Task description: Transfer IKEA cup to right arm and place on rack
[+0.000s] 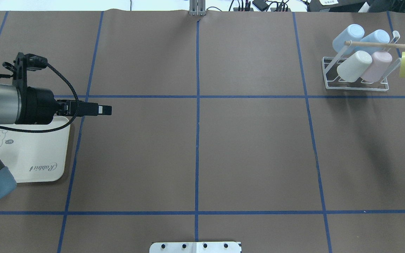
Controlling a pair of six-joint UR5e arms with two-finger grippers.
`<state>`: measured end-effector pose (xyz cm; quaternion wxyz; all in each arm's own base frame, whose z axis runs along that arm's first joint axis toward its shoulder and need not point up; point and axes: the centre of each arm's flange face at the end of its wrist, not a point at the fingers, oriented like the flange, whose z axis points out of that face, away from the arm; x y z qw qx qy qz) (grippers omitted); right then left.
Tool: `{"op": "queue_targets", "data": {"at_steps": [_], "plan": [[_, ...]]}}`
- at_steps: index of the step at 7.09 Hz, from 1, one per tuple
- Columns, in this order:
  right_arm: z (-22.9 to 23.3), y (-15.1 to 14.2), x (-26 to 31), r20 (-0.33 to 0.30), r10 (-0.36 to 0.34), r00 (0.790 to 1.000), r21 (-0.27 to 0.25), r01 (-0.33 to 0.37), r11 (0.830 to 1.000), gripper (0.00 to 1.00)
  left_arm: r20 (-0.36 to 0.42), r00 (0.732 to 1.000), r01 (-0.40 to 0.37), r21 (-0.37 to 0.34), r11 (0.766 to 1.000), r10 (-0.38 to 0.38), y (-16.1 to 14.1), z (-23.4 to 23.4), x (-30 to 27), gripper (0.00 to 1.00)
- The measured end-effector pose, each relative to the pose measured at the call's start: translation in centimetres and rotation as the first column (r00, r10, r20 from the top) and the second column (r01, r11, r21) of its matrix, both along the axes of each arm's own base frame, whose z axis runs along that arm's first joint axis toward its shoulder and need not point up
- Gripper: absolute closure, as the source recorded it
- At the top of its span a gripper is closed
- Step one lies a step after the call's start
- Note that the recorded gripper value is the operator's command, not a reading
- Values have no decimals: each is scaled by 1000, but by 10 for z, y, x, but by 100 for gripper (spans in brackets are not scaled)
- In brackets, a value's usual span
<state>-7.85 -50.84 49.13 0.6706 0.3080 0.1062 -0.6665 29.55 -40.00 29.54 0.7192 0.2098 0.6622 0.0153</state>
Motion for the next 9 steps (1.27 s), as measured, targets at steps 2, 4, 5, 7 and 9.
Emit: {"op": "queue_targets", "data": {"at_steps": [2,4,5,7,9], "plan": [[1,-9,7,-183,-121,976,57,134,989,100,1,1000,0,-4,1000,0,0,1,1,0],[4,-11,15,-343,-177,922,71,214,974,100,1,1000,-1,-7,1000,1,0,2,1,0],[6,-11,14,-410,-186,893,66,232,970,100,1,1000,-1,-7,1000,1,1,3,1,0],[7,-12,-2,-509,-210,835,47,271,961,100,1,1000,-2,-9,1000,2,1,4,0,0],[13,-12,-19,-549,-226,805,32,291,956,100,3,1000,-2,-11,1000,2,1,5,0,0]]}}
